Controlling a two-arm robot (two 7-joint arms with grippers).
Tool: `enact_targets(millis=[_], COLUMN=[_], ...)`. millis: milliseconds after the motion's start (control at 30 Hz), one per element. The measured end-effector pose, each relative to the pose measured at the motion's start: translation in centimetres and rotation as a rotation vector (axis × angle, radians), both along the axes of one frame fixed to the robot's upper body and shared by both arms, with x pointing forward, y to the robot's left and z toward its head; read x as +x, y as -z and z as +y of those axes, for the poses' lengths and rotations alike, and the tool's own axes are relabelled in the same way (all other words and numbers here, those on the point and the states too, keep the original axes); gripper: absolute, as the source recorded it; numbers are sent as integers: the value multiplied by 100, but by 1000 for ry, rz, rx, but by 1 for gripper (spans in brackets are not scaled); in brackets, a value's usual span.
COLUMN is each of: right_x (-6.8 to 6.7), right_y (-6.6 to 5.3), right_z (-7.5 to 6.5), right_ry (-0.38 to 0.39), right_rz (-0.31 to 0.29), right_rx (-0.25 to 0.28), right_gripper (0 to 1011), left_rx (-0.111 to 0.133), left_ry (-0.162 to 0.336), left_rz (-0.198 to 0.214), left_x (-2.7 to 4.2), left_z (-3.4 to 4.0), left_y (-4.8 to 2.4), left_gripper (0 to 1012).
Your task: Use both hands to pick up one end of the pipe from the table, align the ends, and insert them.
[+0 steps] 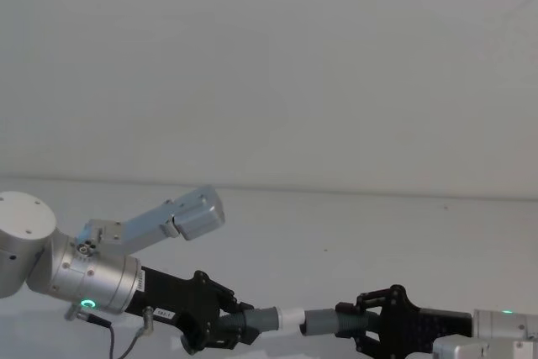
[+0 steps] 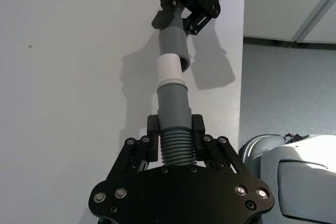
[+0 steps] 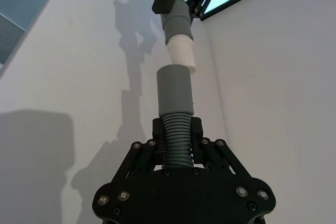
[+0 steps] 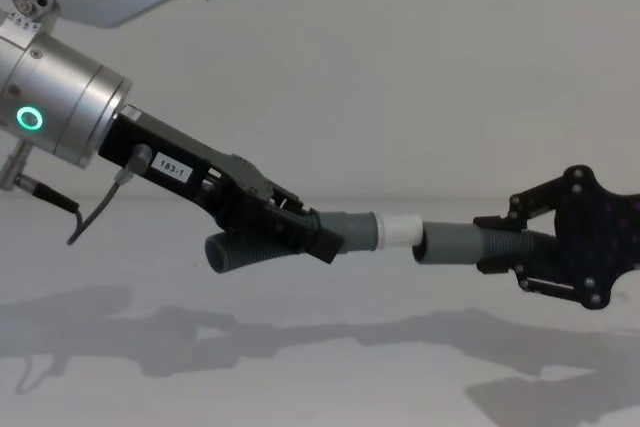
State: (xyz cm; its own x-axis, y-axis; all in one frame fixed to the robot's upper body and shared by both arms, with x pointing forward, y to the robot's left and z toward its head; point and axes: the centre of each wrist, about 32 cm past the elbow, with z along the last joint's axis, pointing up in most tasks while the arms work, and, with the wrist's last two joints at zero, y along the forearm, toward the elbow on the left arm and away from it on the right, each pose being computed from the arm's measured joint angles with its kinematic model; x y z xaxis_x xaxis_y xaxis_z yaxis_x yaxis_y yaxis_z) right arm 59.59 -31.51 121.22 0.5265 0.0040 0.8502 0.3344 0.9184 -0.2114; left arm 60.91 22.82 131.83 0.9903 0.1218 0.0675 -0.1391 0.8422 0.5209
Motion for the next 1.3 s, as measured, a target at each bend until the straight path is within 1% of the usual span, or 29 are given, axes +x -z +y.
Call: enact_targets(millis=[467,700,1067,1300], right_x=[20,31,42,35], right_y=[15,17,16,28], right_z=[-25,-37,-52,-52], right_ry=[21,22,0,-22], right_rz=[30,38,23,16], right_rx=[33,44,49,39], right_gripper=[260,260,260,260], left_rx=[-2,-2,-2,-1], left_ry=[4,2,2,3], left_rz=[4,2,-5,-11], left_x=[7,27,72,86], left_z=[-8,-3,-7,-20], left_y=[16,20,22,17], left_gripper=[333,334,334,334])
